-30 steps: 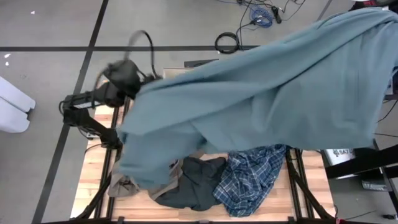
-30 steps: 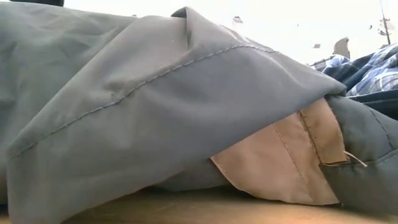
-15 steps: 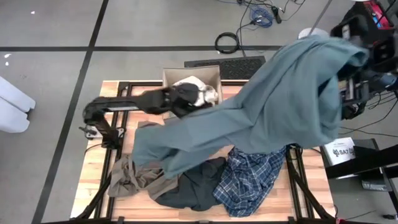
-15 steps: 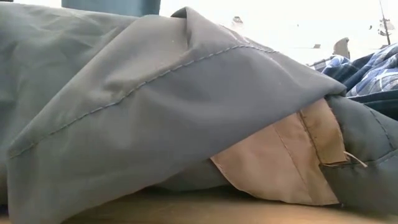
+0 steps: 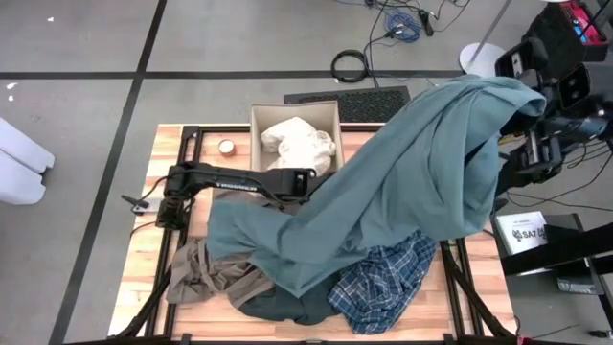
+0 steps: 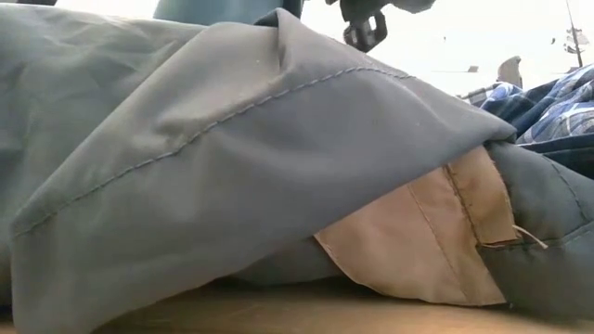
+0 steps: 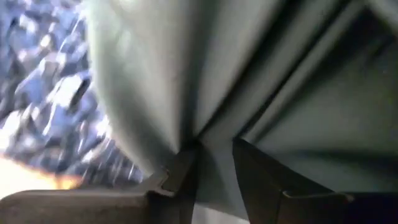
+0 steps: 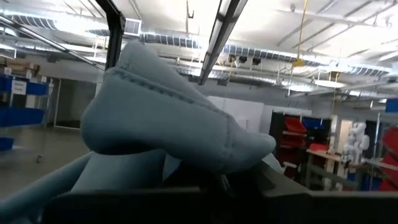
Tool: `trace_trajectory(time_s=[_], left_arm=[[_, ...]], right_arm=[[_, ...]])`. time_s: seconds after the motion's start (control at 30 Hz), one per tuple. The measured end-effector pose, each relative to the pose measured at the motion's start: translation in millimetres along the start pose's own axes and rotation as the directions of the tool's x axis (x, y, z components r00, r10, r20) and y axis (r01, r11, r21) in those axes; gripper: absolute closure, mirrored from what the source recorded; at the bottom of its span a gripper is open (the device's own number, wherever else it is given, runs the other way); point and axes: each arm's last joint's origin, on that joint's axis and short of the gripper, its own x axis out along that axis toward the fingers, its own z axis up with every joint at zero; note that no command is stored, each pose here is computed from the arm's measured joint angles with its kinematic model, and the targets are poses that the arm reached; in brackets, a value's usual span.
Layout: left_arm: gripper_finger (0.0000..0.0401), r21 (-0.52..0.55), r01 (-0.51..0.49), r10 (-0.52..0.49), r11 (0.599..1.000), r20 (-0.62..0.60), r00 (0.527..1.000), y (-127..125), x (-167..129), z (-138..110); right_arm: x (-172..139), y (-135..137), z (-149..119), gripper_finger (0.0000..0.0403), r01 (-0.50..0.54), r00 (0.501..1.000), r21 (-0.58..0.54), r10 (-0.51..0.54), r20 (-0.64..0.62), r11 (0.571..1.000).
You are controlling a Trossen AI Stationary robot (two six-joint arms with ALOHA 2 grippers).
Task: Sort clothes
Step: Put the green pants into the laundry bin
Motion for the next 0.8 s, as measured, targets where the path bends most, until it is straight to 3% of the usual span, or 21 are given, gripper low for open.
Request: trace_trajectory(time_s=[0.13, 0.23, 0.37, 0.6, 0.73, 0.8], left_arm=[[0.0270, -0.034, -0.139, 0.136, 0.990, -0.084, 0.987, 7, -14, -9], [0.0267, -0.054, -0.363, 0.353, 0.930, -0.139, 0.925, 15, -32, -14], [0.0267, -0.045, -0.668, 0.656, 0.743, -0.150, 0.739, 21, -55, -13], [0.0267, 0.023, -0.886, 0.885, 0.464, -0.070, 0.461, 2, -92, -5], [0.0267, 0.115, -0.978, 0.983, 0.173, -0.079, 0.164, -12, -108, -9], [0.0267, 0.184, -0.981, 0.994, 0.059, -0.099, 0.041, -16, -115, -14]], right_arm=[[-5, -1, -5, 0.0380, -0.017, 0.998, 0.032, 0.019, -0.066, 0.999], [-7, 0, -11, 0.0380, -0.026, 0.992, 0.053, 0.032, -0.123, 0.998], [-8, 0, -14, 0.0380, -0.026, 0.986, 0.081, 0.038, -0.162, 0.996], [-8, 1, -15, 0.0380, -0.032, 0.985, 0.091, 0.047, -0.168, 0.995], [-8, 1, -16, 0.0380, -0.032, 0.984, 0.092, 0.048, -0.171, 0.995], [-6, 2, -17, 0.0380, -0.032, 0.983, 0.098, 0.049, -0.176, 0.995]])
